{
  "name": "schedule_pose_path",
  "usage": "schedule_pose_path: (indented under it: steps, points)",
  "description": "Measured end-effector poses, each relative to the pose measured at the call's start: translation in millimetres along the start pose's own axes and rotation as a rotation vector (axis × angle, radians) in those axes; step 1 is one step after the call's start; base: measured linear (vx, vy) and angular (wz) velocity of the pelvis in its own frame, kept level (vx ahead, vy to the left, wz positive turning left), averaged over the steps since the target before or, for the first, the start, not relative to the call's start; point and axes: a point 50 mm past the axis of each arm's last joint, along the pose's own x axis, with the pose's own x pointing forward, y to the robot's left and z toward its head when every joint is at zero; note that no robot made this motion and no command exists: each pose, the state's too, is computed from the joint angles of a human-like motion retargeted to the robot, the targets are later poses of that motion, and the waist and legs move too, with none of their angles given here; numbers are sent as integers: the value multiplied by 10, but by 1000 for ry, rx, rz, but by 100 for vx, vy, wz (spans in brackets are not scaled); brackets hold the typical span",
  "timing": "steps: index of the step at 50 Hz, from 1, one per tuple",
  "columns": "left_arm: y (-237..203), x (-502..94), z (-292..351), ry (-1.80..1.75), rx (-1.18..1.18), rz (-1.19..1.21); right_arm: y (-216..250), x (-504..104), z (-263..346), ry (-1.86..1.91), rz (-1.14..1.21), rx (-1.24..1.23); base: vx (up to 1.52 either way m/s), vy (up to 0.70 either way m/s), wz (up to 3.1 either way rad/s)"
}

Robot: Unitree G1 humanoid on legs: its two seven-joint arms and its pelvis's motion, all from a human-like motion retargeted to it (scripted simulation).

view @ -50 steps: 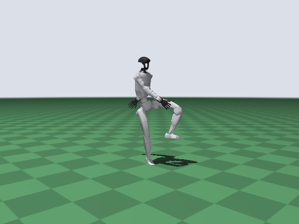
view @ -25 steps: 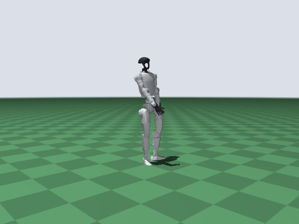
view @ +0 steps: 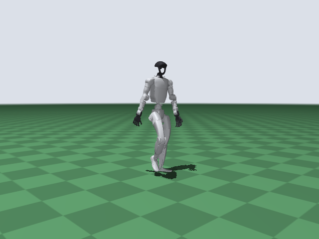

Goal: In place motions

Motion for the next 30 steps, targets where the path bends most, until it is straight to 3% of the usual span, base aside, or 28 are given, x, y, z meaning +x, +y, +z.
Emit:
schedule_pose_path:
  steps: [7, 13, 20, 25, 30]
  points:
    - [-417, -554, 1981, -693, 1, -46, 130, -38, -753, 223, 89, 238, -11, 7, 89]
    - [-589, -943, 2482, -920, 182, -58, 292, -42, -1052, 274, 57, 464, 5, -4, -12]
    - [-529, -522, 1846, -690, 185, -108, 120, 12, -494, 56, 84, 380, 1, -2, -74]
    - [-314, -79, 671, -285, 201, -113, -40, -18, 7, -65, 56, 167, 7, -10, -92]
    - [-144, -28, -495, 95, 250, -157, -181, -98, 405, -164, 3, -4, 6, -12, -62]
